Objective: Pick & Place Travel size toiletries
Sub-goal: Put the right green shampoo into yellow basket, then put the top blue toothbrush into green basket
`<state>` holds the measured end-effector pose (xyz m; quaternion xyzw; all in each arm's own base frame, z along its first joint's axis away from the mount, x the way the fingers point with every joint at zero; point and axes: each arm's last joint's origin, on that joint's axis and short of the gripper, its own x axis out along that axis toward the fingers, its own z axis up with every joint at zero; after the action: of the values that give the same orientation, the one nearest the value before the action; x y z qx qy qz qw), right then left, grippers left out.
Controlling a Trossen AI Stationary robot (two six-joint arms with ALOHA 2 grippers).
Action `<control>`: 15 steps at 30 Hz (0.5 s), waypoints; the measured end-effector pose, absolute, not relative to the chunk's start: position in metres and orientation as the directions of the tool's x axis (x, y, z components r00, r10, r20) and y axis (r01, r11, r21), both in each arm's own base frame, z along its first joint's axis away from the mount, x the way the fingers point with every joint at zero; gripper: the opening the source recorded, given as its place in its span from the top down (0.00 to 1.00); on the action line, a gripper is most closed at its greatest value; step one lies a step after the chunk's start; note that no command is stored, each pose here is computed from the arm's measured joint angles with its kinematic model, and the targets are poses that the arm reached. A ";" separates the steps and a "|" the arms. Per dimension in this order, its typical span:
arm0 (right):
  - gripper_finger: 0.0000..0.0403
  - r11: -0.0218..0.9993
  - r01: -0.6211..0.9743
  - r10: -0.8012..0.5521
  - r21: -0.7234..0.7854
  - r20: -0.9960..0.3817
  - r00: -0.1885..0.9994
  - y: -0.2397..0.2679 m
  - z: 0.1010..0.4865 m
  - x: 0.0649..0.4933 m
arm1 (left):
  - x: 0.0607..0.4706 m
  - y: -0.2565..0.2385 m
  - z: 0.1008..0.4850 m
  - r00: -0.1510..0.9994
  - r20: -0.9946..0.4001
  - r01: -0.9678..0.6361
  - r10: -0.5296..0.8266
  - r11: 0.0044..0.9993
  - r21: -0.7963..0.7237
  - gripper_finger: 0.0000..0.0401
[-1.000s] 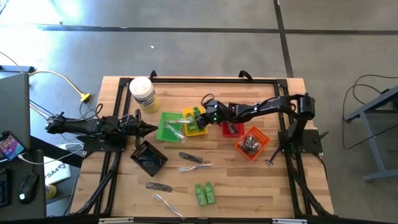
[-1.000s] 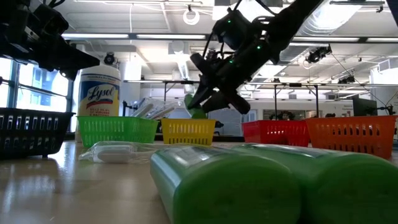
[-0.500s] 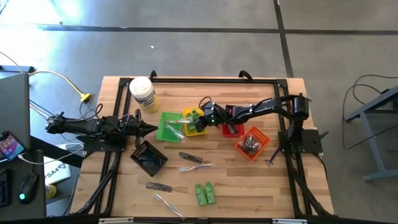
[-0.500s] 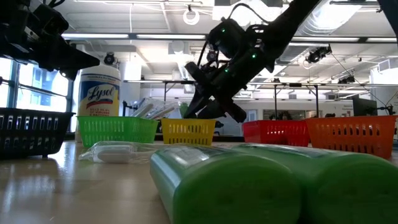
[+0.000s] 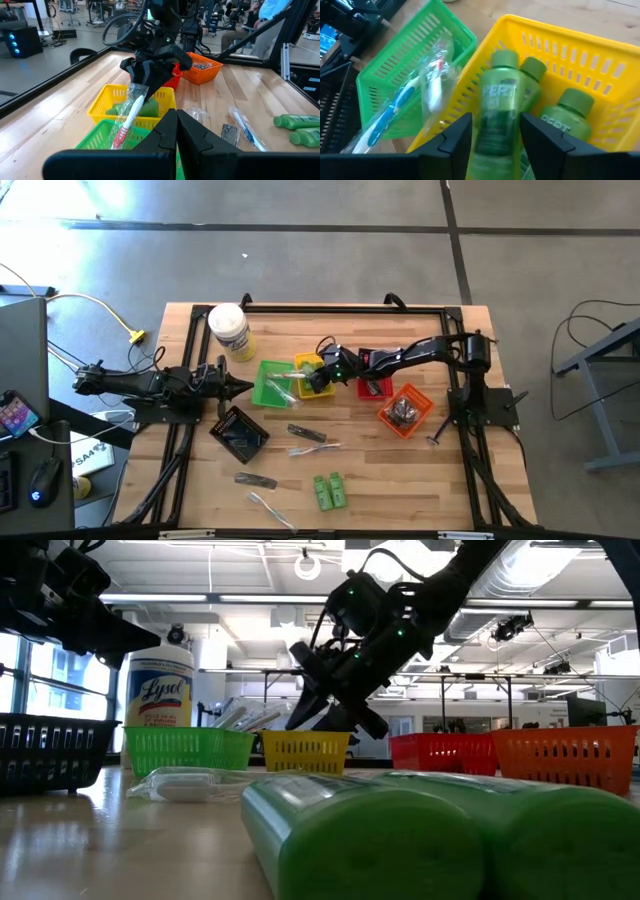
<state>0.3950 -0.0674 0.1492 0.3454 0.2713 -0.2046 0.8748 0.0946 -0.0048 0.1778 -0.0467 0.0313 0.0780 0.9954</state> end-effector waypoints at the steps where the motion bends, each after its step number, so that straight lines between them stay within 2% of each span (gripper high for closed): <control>1: 0.60 0.681 0.541 -0.165 0.494 -0.616 0.770 -0.067 0.149 0.395 | 0.095 -0.005 0.178 0.986 -0.070 -0.158 0.152 0.983 -0.088 1.00; 6: 0.57 0.694 0.521 -0.160 0.497 -0.600 0.784 -0.067 0.151 0.396 | 0.095 -0.005 0.178 0.986 -0.071 -0.158 0.152 0.983 -0.088 1.00; 11: 0.58 0.722 0.485 -0.165 0.494 -0.557 0.814 -0.068 0.158 0.398 | 0.095 -0.005 0.178 0.986 -0.074 -0.159 0.153 0.983 -0.087 1.00; 15: 0.61 0.744 0.531 -0.268 0.406 -0.547 0.793 -0.064 0.176 0.392 | 0.094 -0.005 0.177 0.985 -0.080 -0.159 0.152 0.984 -0.085 1.00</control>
<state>0.3916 -0.0636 0.1764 0.2817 0.2337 -0.2210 0.9040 0.0944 -0.0047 0.1771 -0.0455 0.0368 0.0783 0.9952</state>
